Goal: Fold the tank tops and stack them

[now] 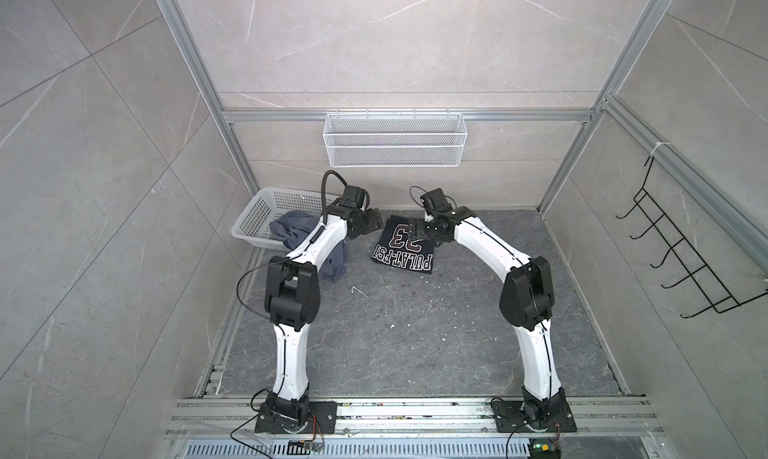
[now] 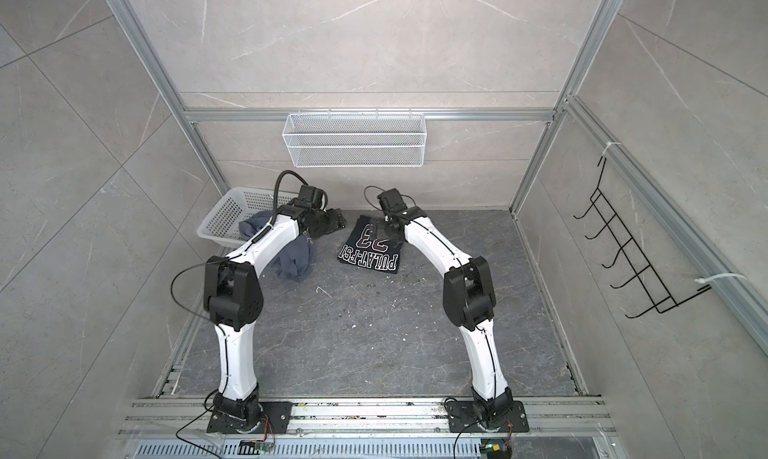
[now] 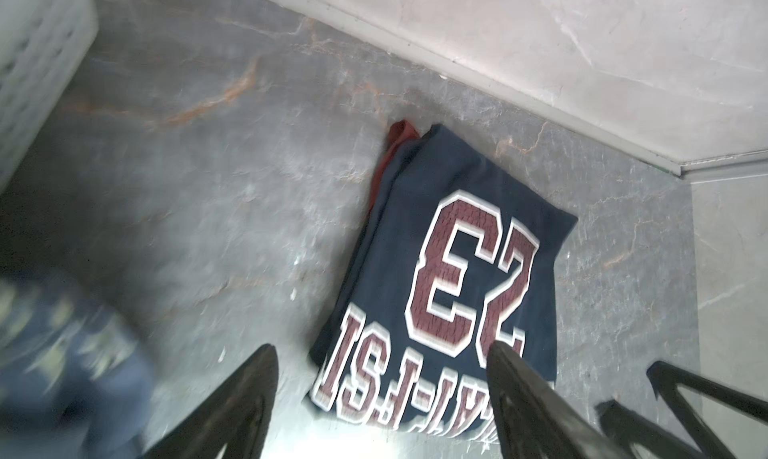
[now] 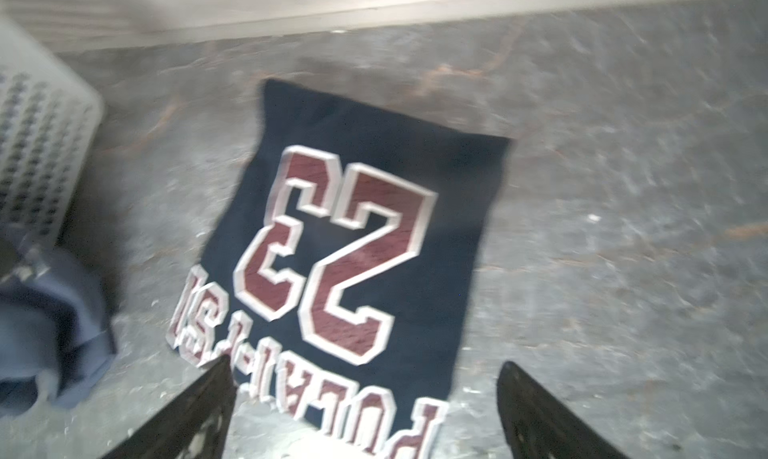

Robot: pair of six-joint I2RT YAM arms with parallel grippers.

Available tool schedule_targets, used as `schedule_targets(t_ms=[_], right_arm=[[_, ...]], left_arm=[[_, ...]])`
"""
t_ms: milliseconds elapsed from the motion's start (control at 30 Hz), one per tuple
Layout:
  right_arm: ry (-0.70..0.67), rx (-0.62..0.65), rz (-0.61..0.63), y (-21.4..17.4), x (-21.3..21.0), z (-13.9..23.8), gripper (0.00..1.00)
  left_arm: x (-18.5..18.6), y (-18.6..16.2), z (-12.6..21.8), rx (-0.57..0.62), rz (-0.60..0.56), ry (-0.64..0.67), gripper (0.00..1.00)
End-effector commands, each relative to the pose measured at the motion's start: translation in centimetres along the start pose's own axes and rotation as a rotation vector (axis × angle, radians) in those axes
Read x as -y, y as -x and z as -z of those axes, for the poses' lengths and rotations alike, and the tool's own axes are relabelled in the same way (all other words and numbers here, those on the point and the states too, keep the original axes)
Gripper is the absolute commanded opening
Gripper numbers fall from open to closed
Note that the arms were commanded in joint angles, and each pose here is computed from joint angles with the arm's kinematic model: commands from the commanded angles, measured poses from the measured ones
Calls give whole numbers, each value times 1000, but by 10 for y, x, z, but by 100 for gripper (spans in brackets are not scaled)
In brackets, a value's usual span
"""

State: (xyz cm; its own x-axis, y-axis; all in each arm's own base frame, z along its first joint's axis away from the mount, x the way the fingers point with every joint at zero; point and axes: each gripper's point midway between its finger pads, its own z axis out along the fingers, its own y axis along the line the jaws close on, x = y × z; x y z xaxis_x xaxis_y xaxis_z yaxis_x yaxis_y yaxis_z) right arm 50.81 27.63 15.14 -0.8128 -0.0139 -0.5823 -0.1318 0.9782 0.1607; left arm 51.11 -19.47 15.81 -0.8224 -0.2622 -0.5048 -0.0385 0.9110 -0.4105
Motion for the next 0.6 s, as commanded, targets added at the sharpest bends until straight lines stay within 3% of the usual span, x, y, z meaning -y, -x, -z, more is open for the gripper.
schedule_targets(t_ms=[0,300,567], right_arm=[[-120,-78,73,-26,2,-25,99],[-205,-205,136,-50,-3,-78,99],[-300,-308,111,-64,51,-90,98]], left_arm=[[-8,-4,33,79,2,4,86],[-36,-47,97,165,22,14,90],[-53,-67,114,185,23,47,90]])
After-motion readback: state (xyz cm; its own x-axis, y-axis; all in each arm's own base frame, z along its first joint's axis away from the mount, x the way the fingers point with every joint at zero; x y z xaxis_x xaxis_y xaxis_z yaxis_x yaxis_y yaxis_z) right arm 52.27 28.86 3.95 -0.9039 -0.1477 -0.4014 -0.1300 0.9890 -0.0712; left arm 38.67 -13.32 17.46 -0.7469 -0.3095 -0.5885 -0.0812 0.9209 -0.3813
